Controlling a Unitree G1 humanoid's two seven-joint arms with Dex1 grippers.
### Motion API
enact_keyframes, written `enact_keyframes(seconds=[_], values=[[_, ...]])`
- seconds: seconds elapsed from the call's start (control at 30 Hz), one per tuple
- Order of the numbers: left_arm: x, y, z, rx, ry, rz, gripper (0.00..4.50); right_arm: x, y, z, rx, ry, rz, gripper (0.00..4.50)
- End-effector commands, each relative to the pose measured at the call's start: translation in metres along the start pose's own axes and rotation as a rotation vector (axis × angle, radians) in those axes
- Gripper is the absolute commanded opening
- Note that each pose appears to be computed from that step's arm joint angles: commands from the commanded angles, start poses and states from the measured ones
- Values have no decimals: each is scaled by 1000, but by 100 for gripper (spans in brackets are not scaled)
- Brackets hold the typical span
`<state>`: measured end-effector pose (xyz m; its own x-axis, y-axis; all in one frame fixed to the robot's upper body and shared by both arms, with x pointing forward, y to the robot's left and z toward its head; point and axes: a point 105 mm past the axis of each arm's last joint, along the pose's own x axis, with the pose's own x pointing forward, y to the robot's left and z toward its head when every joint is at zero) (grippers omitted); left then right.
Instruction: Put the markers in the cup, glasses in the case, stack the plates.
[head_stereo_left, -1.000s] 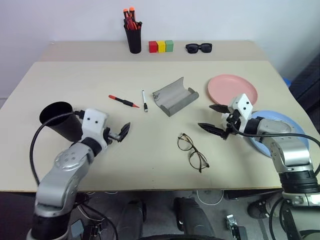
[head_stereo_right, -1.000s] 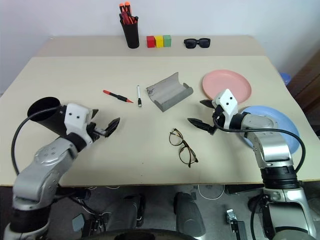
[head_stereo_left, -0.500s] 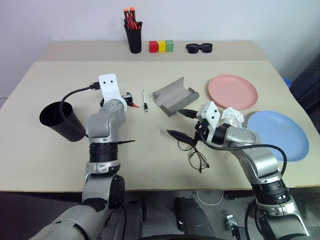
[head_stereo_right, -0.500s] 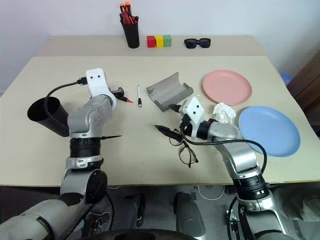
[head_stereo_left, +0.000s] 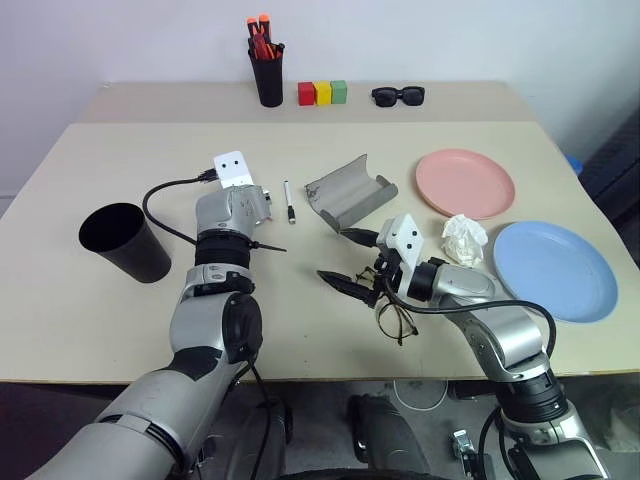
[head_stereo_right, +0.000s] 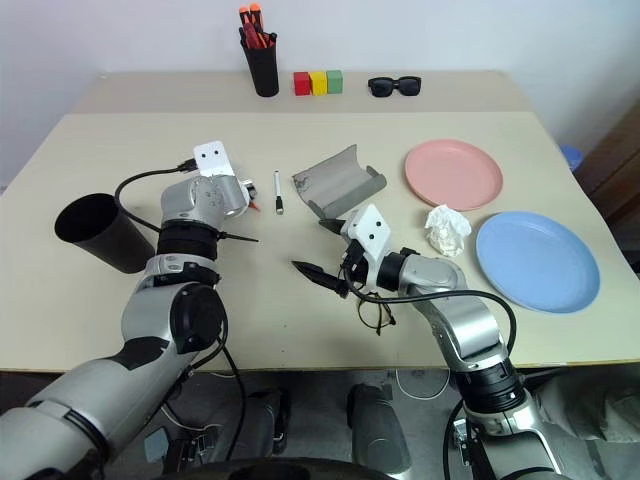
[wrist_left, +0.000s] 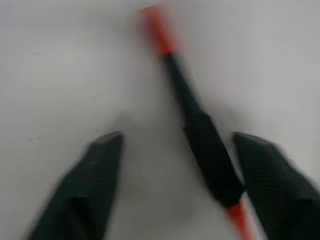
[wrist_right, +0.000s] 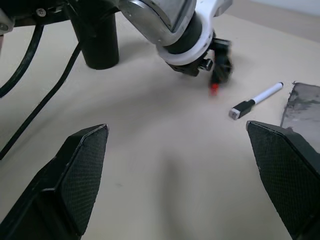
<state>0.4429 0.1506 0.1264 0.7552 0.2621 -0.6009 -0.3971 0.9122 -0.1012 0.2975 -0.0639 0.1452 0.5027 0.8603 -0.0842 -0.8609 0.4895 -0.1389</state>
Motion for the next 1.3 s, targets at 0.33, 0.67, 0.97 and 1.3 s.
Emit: enact_keyframes(seconds=[0.33, 0.67, 0.97, 1.3], values=[[-46, -5, 75, -14, -549, -119, 2, 10, 11, 10, -4, -63, 24, 450], [-175, 90, 105, 205, -1383, 185, 2, 22, 15, 12, 19, -106, 58, 450], [-166, 160, 60, 186, -1265, 423, 2, 34, 26, 32, 128, -257, 98, 450], [-149, 170, 40, 121, -1165, 448, 2, 46, 36, 42, 203, -349, 131, 450]])
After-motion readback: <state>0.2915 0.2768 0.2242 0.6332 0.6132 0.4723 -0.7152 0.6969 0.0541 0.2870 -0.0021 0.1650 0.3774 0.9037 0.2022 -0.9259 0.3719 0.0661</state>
